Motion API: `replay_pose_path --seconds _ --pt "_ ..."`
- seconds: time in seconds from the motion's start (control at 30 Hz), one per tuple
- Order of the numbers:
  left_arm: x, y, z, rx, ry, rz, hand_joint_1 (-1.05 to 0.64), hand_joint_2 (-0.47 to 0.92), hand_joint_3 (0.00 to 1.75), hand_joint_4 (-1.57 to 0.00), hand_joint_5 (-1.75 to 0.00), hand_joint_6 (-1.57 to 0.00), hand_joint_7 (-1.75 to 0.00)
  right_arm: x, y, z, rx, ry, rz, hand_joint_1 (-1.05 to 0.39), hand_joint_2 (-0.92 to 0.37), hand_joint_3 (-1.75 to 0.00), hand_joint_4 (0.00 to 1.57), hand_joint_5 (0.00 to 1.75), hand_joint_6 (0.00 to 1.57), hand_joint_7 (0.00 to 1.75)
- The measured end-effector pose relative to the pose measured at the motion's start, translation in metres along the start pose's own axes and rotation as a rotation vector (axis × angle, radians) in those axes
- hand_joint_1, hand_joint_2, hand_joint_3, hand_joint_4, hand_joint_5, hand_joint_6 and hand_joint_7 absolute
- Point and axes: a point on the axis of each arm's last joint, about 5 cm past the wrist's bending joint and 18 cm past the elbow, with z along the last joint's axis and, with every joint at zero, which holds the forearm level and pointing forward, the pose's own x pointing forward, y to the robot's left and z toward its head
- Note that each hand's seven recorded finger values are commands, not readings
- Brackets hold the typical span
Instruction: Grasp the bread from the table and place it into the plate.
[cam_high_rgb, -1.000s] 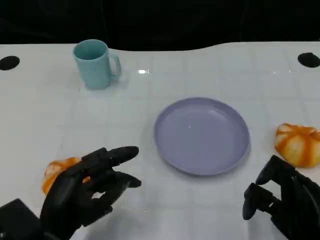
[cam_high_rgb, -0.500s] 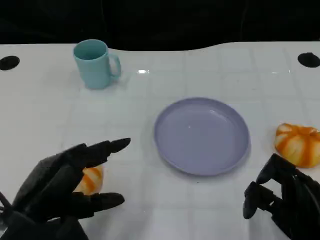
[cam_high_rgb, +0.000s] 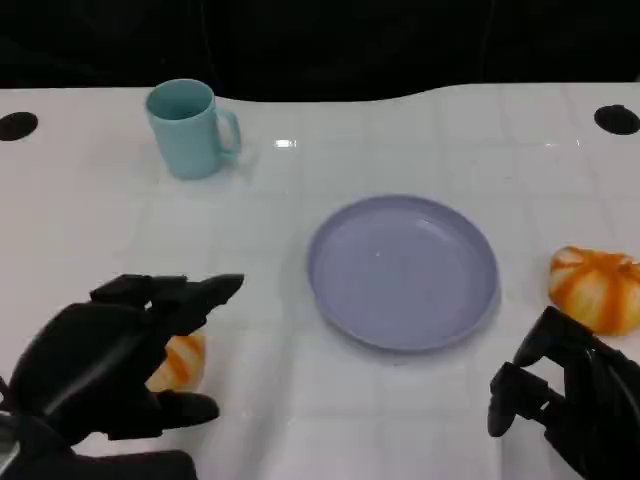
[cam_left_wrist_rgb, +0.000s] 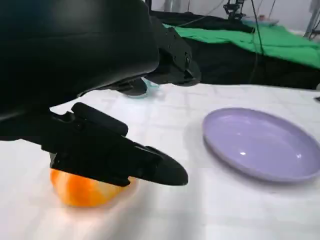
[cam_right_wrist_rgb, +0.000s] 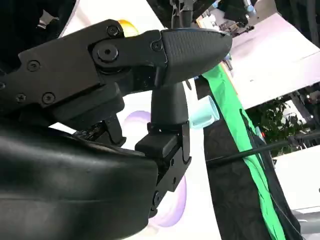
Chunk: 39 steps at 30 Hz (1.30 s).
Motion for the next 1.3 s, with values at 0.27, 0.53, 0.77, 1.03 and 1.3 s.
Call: replay_pose_path --seconds 0.27,0.53,0.77,1.03,1.3 --pt "0.001 0.003 0.012 0.229 0.094 -0.047 -0.6 0.92 0.02 -0.06 -0.15 -0.21 0.0 0.0 0.0 0.0 -0.001 0.0 -0.002 -0.59 -0.92 -0.36 0.75 1.75 0.61 1.6" --pt "0.016 -0.001 0.007 0.299 0.147 -0.132 -0.58 0.92 0.01 -0.08 -0.11 -0.19 0.0 0.001 -0.0001 0.0 -0.001 -0.002 -0.001 -0.6 -0.92 -0.36 0.76 1.75 0.61 1.59" --pt "0.034 -0.017 -0.008 0.288 0.195 -0.244 -0.57 0.91 0.0 -0.08 -0.08 -0.16 0.0 0.001 0.0002 0.0 0.001 -0.004 0.001 -0.61 -0.92 -0.34 0.76 1.75 0.62 1.57" --pt "0.049 -0.032 -0.02 0.259 0.234 -0.338 -0.57 0.91 0.0 -0.06 -0.05 -0.12 0.0 0.001 0.0003 0.001 -0.002 -0.006 0.003 -0.61 -0.92 -0.36 0.76 1.75 0.62 1.59" --pt "0.063 -0.04 -0.029 0.253 0.264 -0.37 -0.58 0.91 0.0 -0.07 -0.05 -0.13 -0.01 0.0 0.0008 0.002 -0.003 -0.005 0.004 -0.61 -0.92 -0.36 0.75 1.75 0.61 1.61"
